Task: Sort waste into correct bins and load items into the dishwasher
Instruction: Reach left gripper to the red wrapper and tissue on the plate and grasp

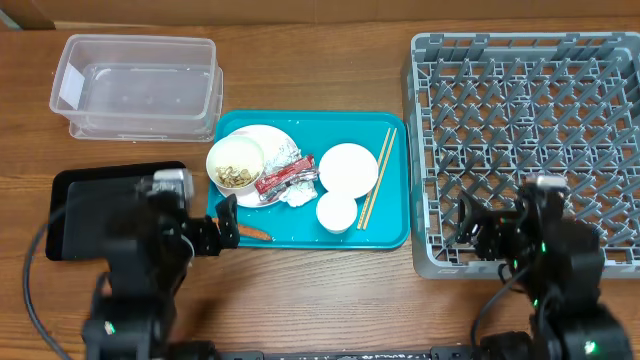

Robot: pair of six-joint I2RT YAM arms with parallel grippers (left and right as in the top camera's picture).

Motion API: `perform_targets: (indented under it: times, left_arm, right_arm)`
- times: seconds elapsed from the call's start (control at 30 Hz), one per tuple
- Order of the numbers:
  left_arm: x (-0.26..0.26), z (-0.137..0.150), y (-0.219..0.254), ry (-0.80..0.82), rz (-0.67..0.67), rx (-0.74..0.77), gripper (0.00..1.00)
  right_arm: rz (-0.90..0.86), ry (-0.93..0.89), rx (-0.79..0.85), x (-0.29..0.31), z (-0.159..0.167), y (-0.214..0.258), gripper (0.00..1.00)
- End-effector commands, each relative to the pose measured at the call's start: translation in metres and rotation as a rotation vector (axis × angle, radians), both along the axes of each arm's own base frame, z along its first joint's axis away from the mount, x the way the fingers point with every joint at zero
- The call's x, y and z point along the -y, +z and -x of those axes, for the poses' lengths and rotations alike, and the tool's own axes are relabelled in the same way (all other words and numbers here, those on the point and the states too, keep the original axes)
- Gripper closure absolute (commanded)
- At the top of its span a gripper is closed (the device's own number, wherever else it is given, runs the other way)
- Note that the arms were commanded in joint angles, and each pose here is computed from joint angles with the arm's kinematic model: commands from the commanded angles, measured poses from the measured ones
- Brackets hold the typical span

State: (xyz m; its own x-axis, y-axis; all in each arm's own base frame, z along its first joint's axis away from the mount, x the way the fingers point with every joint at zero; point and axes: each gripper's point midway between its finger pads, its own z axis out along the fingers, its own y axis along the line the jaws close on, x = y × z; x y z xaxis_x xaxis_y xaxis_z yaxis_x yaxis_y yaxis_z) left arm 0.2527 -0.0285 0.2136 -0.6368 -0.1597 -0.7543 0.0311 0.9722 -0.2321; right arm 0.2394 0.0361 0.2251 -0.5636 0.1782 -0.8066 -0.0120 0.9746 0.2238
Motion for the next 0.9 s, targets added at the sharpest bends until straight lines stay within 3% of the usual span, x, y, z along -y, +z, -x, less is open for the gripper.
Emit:
perform_targets:
  times: [0.0, 0.17, 0.37, 0.6, 0.87]
  left_arm:
    - [0.009, -0.004, 0.025, -0.032, 0.049, -0.119, 0.0]
    - [0.004, 0.005, 0.023, -0.023, 0.023, -0.349, 0.0]
    - [0.004, 0.001, 0.001, -0.018, 0.029, -0.469, 0.0]
    - [0.026, -0.047, 0.001, -0.107, 0.085, -0.372, 0.0]
    - [0.072, -0.092, -0.038, -0.265, -0.147, -0.341, 0.0]
  right_arm:
    - [0.013, -0.011, -0.104, 0.001, -0.009, 0.009, 0.0]
    - [0.034, -0.011, -0.259, 0.0, -0.015, -0.002, 0.0]
    - [0.043, -0.011, -0.32, -0.001, -0.021, -0.015, 0.0]
    - [0.043, -0.011, -0.32, -0.001, -0.021, -0.015, 0.0]
    - [0.043, -0.011, -0.32, -0.001, -0.021, -0.015, 0.0]
